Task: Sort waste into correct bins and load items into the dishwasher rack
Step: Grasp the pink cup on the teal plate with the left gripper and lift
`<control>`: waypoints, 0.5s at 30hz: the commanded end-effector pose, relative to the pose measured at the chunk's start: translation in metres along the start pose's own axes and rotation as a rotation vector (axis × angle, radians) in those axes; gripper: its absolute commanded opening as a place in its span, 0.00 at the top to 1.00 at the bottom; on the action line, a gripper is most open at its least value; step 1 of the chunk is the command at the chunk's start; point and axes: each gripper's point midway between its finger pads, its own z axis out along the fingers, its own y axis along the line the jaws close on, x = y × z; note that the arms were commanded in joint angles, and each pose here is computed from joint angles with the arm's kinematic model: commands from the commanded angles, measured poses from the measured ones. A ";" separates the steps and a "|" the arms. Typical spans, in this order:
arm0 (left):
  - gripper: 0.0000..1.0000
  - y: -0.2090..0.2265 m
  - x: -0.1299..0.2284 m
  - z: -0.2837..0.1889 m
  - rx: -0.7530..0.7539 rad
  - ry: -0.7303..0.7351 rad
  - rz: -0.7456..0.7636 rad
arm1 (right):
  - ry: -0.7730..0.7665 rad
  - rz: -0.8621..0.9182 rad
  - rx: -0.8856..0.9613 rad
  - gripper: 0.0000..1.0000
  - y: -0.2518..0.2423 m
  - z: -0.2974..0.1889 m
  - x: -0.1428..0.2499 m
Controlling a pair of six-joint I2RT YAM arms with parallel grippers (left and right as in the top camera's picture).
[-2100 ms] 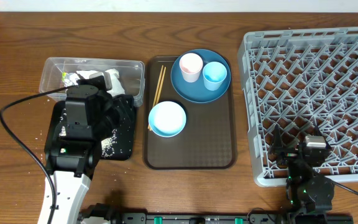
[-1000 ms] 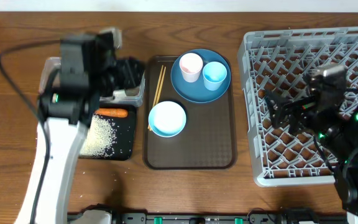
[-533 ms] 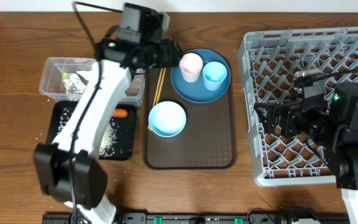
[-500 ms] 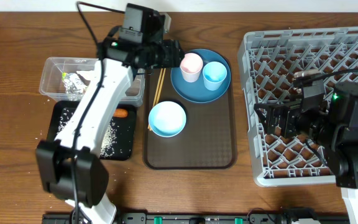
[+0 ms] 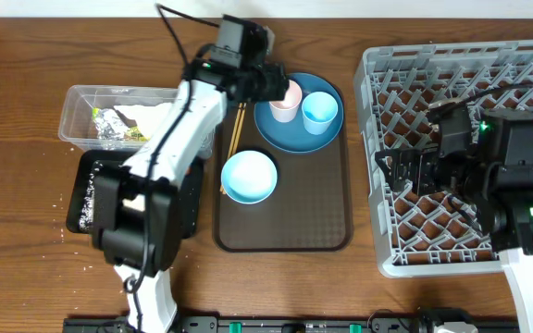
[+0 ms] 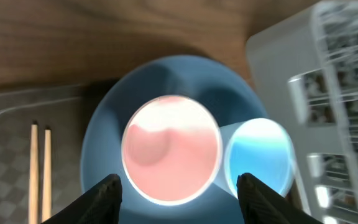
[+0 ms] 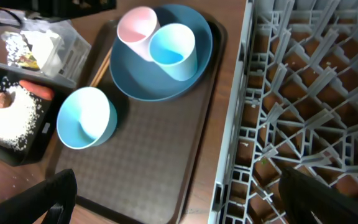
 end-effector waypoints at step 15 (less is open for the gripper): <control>0.41 0.040 0.020 0.042 -0.191 0.044 -0.008 | 0.000 -0.007 0.006 0.01 -0.002 0.000 -0.004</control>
